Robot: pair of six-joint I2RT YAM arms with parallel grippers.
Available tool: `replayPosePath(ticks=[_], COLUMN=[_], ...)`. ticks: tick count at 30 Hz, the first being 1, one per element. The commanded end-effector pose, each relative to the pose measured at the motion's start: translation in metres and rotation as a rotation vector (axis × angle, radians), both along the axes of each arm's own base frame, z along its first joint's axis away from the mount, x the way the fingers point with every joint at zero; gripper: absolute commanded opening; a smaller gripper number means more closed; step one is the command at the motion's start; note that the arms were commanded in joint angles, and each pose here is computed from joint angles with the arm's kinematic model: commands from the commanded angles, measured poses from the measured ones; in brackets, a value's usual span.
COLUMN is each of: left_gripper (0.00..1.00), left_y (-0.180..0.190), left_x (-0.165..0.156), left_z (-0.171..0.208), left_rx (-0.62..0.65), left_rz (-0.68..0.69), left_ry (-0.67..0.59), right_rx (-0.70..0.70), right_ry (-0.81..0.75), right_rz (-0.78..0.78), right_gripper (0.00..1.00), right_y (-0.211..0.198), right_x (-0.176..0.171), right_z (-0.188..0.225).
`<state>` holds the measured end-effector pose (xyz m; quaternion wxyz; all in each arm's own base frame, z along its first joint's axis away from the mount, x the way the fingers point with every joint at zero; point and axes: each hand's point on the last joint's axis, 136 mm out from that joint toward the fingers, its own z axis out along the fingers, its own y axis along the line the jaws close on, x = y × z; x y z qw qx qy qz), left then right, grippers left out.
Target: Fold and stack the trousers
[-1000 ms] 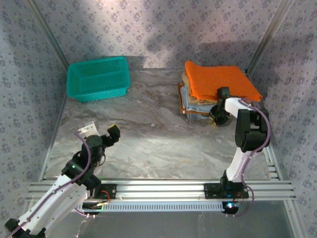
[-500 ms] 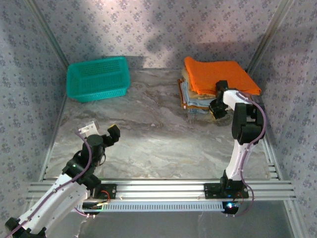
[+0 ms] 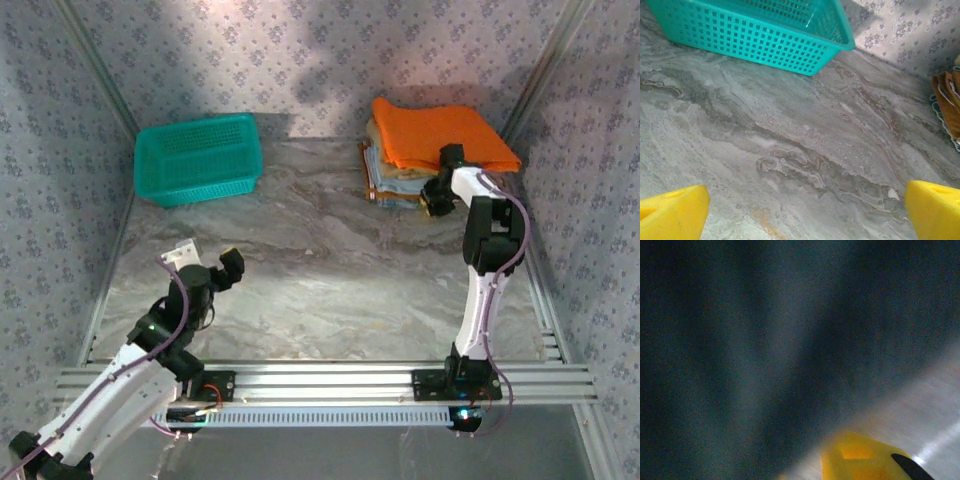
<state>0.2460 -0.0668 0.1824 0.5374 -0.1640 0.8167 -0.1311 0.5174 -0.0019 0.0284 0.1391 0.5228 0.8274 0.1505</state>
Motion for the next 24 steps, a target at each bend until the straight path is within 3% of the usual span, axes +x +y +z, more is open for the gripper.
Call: replayPosePath(ticks=[1, 5, 10, 18, 24], left_gripper=[1.00, 1.00, 1.00, 0.99, 1.00], left_y=[-0.001, -0.002, -0.003, -0.006, -0.014], left_x=[0.004, 0.006, 0.006, 0.001, 0.006], left_z=[0.023, 0.023, 0.027, 0.032, 0.055], left_rx=[-0.019, -0.017, -0.019, -0.040, 0.041], left_rz=[-0.002, -0.002, -0.007, -0.037, -0.094], left_ry=[-0.061, -0.058, -0.052, -0.050, -0.064], right_rx=[0.040, 0.063, 0.047, -0.004, -0.066], right_ry=[-0.405, -0.400, -0.370, -0.268, -0.331], right_rz=[0.030, 0.050, 0.070, 0.103, 0.212], right_gripper=[0.25, 0.25, 0.27, 0.43, 0.49], right_y=[0.004, 0.014, 0.017, -0.007, -0.006], right_x=[0.098, 0.109, 0.093, 0.000, -0.076], right_z=[0.049, 0.046, 0.045, 0.044, 0.087])
